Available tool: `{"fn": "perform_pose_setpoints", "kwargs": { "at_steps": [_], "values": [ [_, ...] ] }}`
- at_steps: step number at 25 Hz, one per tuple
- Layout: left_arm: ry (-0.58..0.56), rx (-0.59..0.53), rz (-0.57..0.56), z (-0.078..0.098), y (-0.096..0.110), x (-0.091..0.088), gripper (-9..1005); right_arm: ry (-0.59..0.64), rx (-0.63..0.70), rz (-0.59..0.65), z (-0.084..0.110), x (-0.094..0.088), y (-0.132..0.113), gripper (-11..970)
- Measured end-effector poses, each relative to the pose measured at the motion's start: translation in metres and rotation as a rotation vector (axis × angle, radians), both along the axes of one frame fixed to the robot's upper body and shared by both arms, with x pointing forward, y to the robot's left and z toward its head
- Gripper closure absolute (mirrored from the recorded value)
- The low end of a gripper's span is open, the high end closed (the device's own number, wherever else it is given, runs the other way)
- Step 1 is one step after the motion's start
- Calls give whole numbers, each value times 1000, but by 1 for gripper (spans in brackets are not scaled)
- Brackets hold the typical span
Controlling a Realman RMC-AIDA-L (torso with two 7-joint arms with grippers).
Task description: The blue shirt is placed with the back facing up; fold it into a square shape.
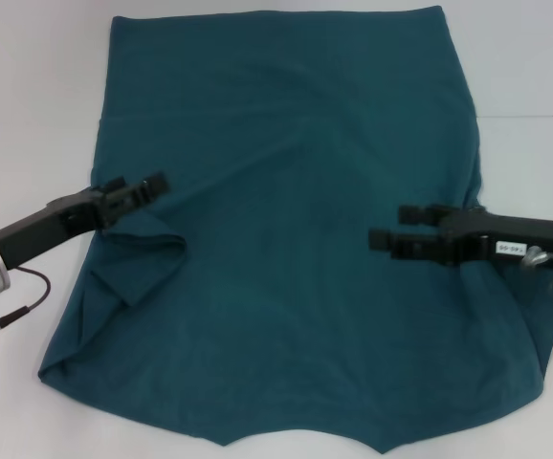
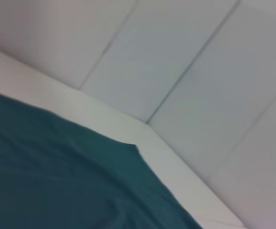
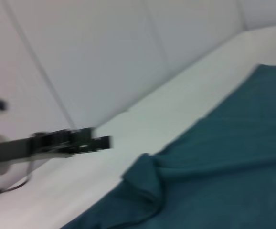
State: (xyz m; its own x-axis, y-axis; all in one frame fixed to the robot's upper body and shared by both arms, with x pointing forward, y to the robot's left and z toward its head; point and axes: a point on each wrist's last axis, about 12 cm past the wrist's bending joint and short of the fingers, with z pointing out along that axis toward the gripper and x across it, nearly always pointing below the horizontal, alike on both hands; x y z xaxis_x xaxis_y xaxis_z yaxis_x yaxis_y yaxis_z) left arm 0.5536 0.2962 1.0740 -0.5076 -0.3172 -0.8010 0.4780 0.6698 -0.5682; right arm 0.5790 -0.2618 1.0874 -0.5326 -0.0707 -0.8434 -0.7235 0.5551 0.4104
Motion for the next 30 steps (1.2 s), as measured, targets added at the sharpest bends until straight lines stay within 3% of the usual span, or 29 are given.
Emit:
{"fn": "perform_pose_setpoints", "kwargs": {
  "at_steps": [5,22,30],
  "values": [
    [-92,29,-95,1,-9,-7,63,52,5,-56,1,1,-14,34],
    [-132,26,-164,-1,-19,-12,64,134,20,-146,-3,-6,-39,66],
    [-161,62,-220,0,-26,-13,63,287,56,-318,-7,-6,-65,82]
  ]
}}
